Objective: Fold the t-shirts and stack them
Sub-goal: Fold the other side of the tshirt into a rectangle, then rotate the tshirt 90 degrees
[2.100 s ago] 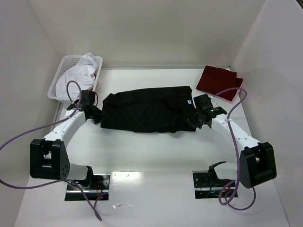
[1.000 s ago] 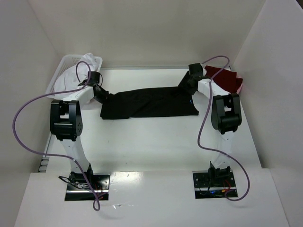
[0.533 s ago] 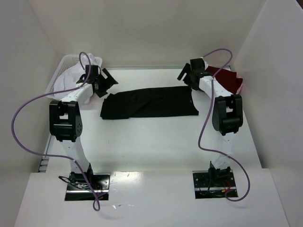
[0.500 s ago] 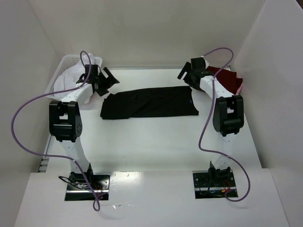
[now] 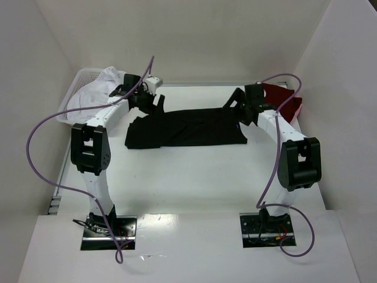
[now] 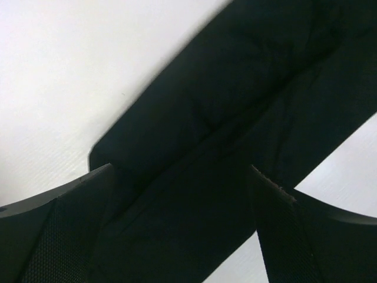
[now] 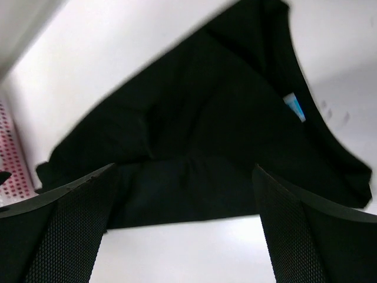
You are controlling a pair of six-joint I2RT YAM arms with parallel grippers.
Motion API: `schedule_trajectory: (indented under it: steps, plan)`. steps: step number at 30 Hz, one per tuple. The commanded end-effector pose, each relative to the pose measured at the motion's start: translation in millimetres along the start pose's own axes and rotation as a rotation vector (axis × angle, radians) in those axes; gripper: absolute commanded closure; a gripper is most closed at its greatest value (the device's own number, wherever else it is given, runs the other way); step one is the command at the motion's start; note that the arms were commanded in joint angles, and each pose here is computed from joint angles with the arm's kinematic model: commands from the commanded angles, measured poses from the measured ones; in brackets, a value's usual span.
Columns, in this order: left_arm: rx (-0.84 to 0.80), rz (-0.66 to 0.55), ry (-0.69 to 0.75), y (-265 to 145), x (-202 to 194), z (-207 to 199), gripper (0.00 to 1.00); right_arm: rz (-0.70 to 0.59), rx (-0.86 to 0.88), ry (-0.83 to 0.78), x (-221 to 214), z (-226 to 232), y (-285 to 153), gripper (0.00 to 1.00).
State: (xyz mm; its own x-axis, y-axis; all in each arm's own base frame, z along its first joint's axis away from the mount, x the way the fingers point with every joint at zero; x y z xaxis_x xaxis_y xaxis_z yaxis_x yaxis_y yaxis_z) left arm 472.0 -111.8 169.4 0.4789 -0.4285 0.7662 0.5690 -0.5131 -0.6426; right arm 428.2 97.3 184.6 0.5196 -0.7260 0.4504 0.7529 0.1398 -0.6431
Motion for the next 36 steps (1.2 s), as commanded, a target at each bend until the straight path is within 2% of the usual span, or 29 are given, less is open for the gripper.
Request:
schedule_trajectory:
  steps: [1,6,8,12,16,21,23,27,31,36]
  plan:
    - [-0.065,0.148,0.17,18,-47,3,0.0,-0.017,0.035,0.076,0,2,-24,0.0]
    - [-0.042,0.235,0.187,29,-67,7,0.0,0.028,0.026,0.114,-10,-3,-23,0.0]
    - [-0.008,0.338,0.207,43,-85,8,0.0,0.061,0.012,0.125,-17,-9,-16,0.0]
    - [0.04,0.431,0.232,49,-99,12,0.0,0.1,-0.032,0.133,-28,-17,-6,0.0]
    - [0.083,0.467,0.187,47,-102,11,0.0,0.115,-0.054,0.135,-29,-18,6,0.0]
    - [0.138,0.6,0.091,52,-121,-3,0.0,0.167,-0.06,0.102,-32,-12,30,0.0]
    - [0.123,0.643,0.053,50,-126,-14,0.0,0.184,-0.067,0.082,-37,-10,36,0.0]
    - [0.099,0.652,-0.052,41,-128,-44,0.0,0.221,-0.081,0.041,-52,-8,53,0.0]
    - [0.051,0.673,-0.251,27,-139,-84,0.0,0.236,-0.114,0.029,-63,-14,65,0.0]
    - [0.027,0.723,-0.3,4,-152,-127,0.0,0.231,-0.165,-0.009,-73,-23,73,0.0]
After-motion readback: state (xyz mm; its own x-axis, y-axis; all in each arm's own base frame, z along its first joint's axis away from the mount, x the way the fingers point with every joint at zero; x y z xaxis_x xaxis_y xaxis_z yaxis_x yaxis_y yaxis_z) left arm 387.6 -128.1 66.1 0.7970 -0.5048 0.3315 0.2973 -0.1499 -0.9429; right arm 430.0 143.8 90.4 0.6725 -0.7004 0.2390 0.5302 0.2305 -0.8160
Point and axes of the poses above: each gripper's point midway between its finger pads, its own y axis out along the fingers, its own z axis along the line the jaws close on, x = y × z, the point moved 5 cm from there along -y, back along the fingers, and after that the axes turned 10 degrees about y, right-handed, at the moved point
